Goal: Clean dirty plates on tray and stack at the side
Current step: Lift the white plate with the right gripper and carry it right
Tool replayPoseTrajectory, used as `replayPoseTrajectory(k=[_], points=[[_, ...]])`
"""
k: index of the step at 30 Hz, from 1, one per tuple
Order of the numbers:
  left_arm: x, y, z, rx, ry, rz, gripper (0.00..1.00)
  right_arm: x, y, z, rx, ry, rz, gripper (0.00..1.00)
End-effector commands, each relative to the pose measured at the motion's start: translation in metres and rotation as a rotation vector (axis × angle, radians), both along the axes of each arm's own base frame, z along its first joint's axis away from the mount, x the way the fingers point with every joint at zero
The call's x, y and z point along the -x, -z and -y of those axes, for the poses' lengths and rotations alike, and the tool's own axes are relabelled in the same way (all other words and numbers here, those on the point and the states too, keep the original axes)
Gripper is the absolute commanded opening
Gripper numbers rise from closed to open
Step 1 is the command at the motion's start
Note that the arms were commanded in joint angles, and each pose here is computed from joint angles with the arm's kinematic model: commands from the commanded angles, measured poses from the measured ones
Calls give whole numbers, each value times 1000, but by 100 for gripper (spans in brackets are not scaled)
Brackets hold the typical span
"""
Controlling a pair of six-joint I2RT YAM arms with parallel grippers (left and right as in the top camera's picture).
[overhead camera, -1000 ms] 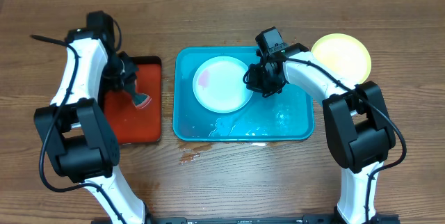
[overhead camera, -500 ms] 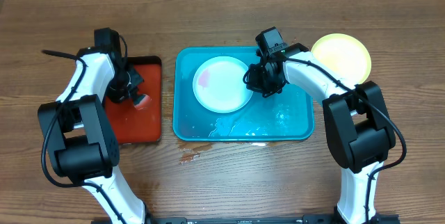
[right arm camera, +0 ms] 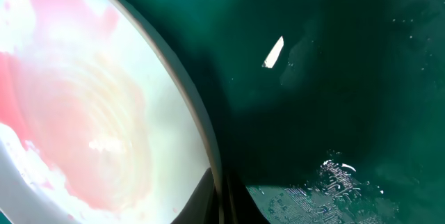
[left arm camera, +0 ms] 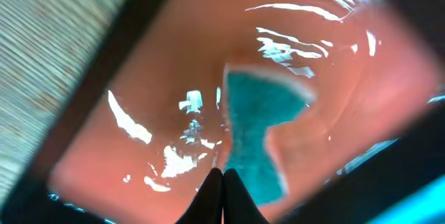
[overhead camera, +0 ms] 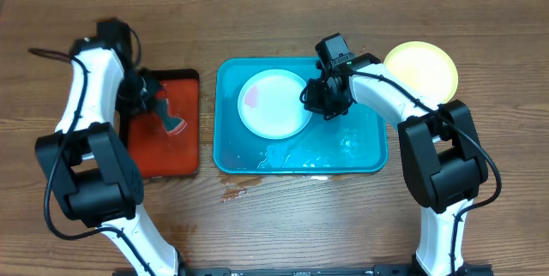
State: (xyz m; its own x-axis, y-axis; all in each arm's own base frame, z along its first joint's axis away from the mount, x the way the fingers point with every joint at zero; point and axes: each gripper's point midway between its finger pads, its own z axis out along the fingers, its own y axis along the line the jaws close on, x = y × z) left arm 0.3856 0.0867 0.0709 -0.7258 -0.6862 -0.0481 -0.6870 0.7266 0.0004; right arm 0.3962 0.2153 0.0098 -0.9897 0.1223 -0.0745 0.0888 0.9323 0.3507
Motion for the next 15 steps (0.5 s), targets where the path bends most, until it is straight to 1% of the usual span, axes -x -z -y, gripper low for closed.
replayPoseTrajectory(k=[1,2,3,4,6,7,8,9,15], points=[[-20,-27,-4,-8,-1,77,4,-11,-26,-1,4,-32,79,4],[-21,-28,-4,-10,-1,80,5,-13,-30,-2,7,-40,94,4],[-20,-27,-4,-9,-1,79,9,-14,-37,-3,14,-49,116,4],[-20,-27,-4,-9,-1,78,15,-16,-44,-2,30,-47,133,4],[-20,-26,-4,-9,-1,76,36,-18,-61,1,85,-44,182,4],[-20,-26,-4,-8,-1,76,43,-19,-70,2,116,-52,212,4],[-20,-26,-4,-7,-2,76,75,-19,-91,3,187,-91,283,4],[-20,-26,-3,-5,-1,77,100,-19,-101,4,226,-98,311,4],[-20,-26,-2,1,-1,79,100,-15,-154,12,488,-100,470,4]])
